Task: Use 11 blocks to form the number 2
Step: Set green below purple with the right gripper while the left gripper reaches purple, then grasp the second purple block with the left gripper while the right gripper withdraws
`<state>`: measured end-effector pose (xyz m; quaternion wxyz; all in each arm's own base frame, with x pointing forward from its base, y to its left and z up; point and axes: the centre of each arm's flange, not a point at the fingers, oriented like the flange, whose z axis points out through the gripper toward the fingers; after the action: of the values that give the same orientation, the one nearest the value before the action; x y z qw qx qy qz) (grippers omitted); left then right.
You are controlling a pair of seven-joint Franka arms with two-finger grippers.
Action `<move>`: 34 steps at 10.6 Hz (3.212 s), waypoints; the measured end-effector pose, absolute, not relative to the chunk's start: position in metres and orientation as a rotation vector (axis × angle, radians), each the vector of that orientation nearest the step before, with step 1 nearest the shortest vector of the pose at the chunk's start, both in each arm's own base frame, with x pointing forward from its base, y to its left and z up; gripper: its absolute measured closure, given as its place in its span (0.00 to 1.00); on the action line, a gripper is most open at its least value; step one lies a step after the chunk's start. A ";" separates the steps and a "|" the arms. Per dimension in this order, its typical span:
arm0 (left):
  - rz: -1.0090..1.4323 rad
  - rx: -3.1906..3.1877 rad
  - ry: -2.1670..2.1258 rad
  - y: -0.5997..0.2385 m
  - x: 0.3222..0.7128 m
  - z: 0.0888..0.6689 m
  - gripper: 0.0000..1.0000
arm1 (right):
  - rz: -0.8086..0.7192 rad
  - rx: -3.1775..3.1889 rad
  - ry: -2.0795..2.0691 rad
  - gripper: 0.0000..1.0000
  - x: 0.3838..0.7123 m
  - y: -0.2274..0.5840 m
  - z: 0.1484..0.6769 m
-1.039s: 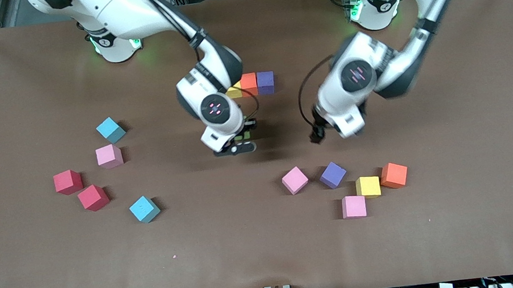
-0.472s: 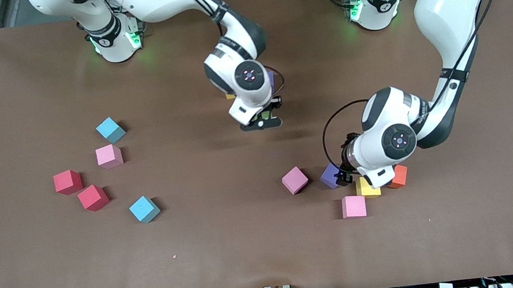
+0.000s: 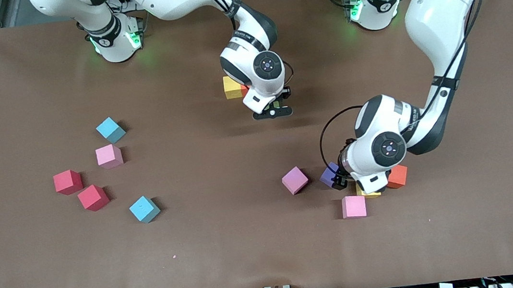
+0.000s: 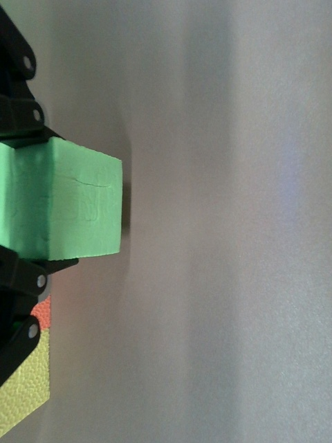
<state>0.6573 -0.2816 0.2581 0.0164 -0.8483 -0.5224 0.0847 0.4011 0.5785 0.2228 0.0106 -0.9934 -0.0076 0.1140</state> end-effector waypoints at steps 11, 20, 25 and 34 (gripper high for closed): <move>0.254 -2.690 -1.582 -0.291 0.659 0.232 0.00 | 0.326 -3.153 -0.129 0.41 0.382 0.588 0.206; 0.256 -2.714 -1.564 -0.289 0.661 0.210 0.10 | 0.305 -3.173 -0.154 0.15 0.379 0.587 0.203; 0.225 -2.788 -1.455 -0.287 0.666 0.213 0.44 | 0.221 -3.146 0.003 0.00 0.412 0.584 0.249; 0.203 -3.009 -0.912 -0.318 0.641 0.296 0.45 | 0.122 -3.185 -0.280 0.00 0.643 0.306 0.281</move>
<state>0.6414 -0.3178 0.2965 -0.0045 -0.9550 -0.2895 0.0646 0.6432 0.3060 0.2807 -0.0292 -0.9950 -0.0874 0.0380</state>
